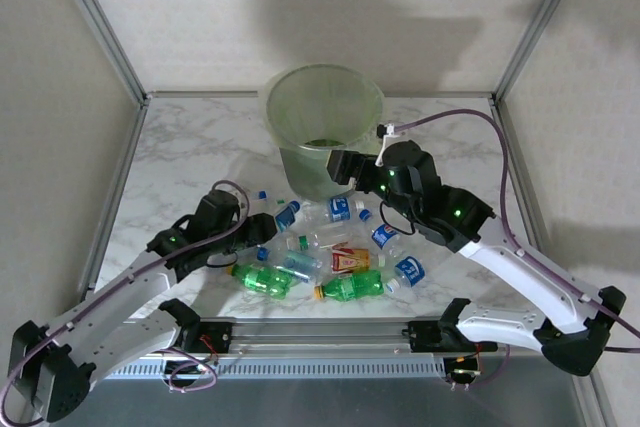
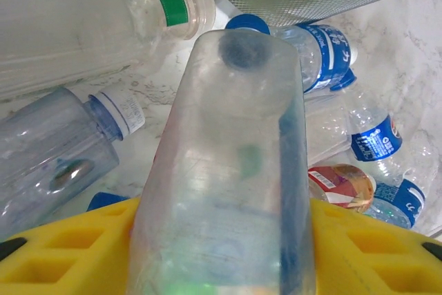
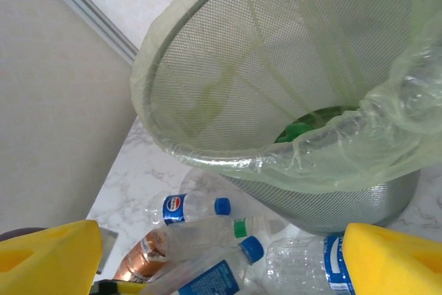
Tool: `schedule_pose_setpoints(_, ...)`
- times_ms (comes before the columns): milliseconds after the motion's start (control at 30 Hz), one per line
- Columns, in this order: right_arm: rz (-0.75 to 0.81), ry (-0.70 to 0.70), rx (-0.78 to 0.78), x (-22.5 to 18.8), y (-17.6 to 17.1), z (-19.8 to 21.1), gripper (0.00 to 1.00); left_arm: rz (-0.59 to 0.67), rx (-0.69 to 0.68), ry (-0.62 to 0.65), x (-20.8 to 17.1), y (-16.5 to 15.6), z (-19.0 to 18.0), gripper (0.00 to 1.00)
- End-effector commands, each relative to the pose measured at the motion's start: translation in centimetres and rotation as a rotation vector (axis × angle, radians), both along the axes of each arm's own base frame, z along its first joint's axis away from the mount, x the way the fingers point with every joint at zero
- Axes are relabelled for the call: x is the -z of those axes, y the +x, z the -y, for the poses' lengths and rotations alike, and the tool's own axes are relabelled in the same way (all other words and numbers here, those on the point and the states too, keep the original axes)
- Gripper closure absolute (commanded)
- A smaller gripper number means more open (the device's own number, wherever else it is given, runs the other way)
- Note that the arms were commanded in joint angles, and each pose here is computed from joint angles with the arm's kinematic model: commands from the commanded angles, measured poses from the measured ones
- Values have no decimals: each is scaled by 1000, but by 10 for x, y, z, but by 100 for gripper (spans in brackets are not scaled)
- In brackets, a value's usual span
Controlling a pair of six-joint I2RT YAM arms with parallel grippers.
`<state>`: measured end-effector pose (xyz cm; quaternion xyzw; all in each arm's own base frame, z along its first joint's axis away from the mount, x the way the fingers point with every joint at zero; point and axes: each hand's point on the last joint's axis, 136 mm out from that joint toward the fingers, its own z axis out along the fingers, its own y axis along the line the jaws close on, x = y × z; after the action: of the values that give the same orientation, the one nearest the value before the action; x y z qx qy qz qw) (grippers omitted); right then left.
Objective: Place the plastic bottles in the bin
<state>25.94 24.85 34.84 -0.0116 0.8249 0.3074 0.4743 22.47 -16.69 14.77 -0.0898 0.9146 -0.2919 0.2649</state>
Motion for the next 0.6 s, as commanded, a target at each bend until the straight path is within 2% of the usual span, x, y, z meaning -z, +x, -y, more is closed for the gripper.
schedule_pose_setpoints(0,13,20,53,-11,-2,13,8,20,-18,63,-20,-8,-15,45)
schedule_pose_setpoints(400,25,52,46,-29,-1,10,8,188,-197,67,-124,-4,-53,46)
schedule_pose_setpoints(567,30,62,48,-31,-3,13,8,253,-320,150,-160,-1,-83,47)
